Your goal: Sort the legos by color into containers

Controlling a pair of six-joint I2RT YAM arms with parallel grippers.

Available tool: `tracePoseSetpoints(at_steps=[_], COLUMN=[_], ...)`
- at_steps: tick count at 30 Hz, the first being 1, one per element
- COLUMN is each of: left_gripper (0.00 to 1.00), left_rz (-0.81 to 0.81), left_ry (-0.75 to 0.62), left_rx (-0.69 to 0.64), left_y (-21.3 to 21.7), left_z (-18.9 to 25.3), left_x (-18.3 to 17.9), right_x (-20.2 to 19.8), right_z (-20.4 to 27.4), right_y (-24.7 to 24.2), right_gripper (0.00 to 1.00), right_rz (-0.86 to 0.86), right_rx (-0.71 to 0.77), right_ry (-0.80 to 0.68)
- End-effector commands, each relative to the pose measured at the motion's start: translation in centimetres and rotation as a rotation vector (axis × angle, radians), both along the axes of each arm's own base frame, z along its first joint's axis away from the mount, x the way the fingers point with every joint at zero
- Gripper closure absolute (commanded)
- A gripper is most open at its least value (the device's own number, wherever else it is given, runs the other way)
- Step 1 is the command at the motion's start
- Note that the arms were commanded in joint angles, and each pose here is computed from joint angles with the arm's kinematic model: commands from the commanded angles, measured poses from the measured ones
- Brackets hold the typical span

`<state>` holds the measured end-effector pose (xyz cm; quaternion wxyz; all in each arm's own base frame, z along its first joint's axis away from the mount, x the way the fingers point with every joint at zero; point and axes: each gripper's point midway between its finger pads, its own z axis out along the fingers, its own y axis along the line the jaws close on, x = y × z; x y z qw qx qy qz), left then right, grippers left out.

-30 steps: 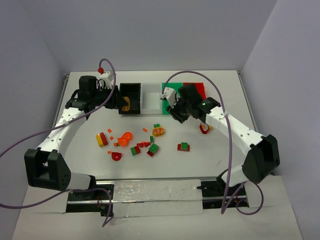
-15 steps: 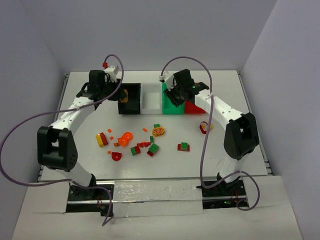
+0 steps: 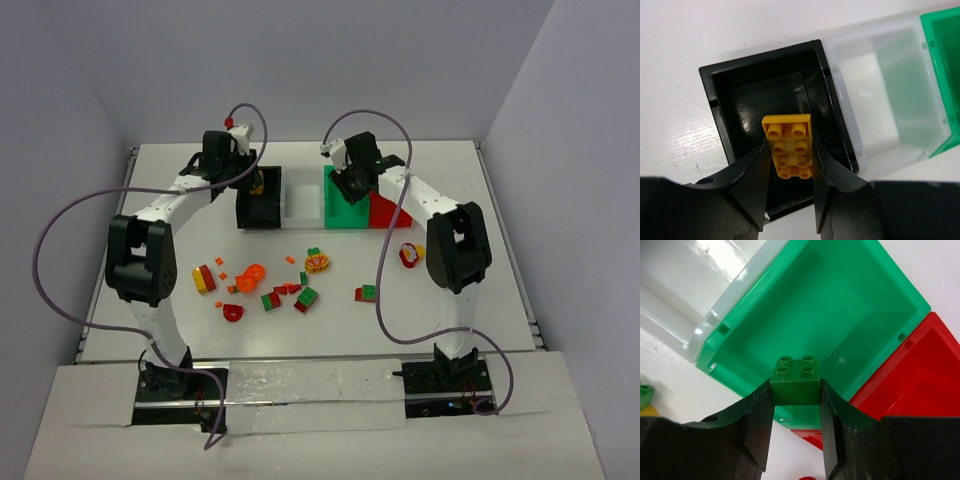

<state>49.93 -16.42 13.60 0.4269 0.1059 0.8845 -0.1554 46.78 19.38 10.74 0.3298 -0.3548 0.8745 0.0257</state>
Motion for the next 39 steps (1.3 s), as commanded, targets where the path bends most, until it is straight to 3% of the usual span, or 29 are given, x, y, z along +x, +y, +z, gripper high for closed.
tracePoseSetpoints(at_steps=[1,6,8,9,12,17,22,25,30,32,37,39], left_gripper=[0.99,0.9,0.84,0.74,0.55,0.35,0.28,0.18,0.1,0.09,0.06,0.06], left_rz=[0.002,0.016,0.016,0.014,0.016,0.01,-0.007,-0.061,-0.227,-0.334,-0.398,-0.397], left_ry=[-0.079,-0.054,-0.046,-0.036,-0.034,-0.041,-0.084,-0.117,-0.086,-0.07,-0.037,-0.038], left_rx=[0.012,0.029,0.036,0.044,0.053,0.053,0.048,0.027,-0.025,-0.05,-0.115,-0.117], left_y=[-1.1,-1.0,-1.1,-1.1,-1.0,-1.0,-0.9,-1.0,-2.0,-2.7,-3.1,-2.9], left_z=[1.4,0.3,-0.1,-0.3,0.0,1.6,5.7,8.8,9.6,9.5,9.8,9.9], left_x=[2.8,3.5,3.7,3.7,3.9,3.6,2.9,0.2,-6.0,-9.2,-13.3,-13.8], right_x=[2.8,3.8,3.9,4.0,4.2,4.4,2.5,-1.8,-10.3,-14.7,-21.6,-22.7], right_z=[1.5,1.1,0.7,0.7,1.2,3.1,7.1,10.9,9.6,6.8,2.9,1.7], right_y=[0.4,0.5,0.5,0.7,0.9,0.7,0.7,0.2,-1.5,-2.9,-4.4,-4.5], right_gripper=[0.93,0.84,0.68,0.55,0.37,0.26,0.25,0.25,0.25,0.25,0.25,0.24], right_rz=[-0.015,-0.013,-0.012,-0.01,-0.008,-0.02,-0.007,0.053,0.218,0.277,0.363,0.378], right_rx=[0.026,0.02,0.018,0.021,0.029,0.036,0.083,0.127,0.098,0.052,-0.044,-0.087], right_ry=[-0.074,-0.08,-0.073,-0.072,-0.078,-0.103,-0.124,-0.121,-0.01,0.097,0.252,0.274])
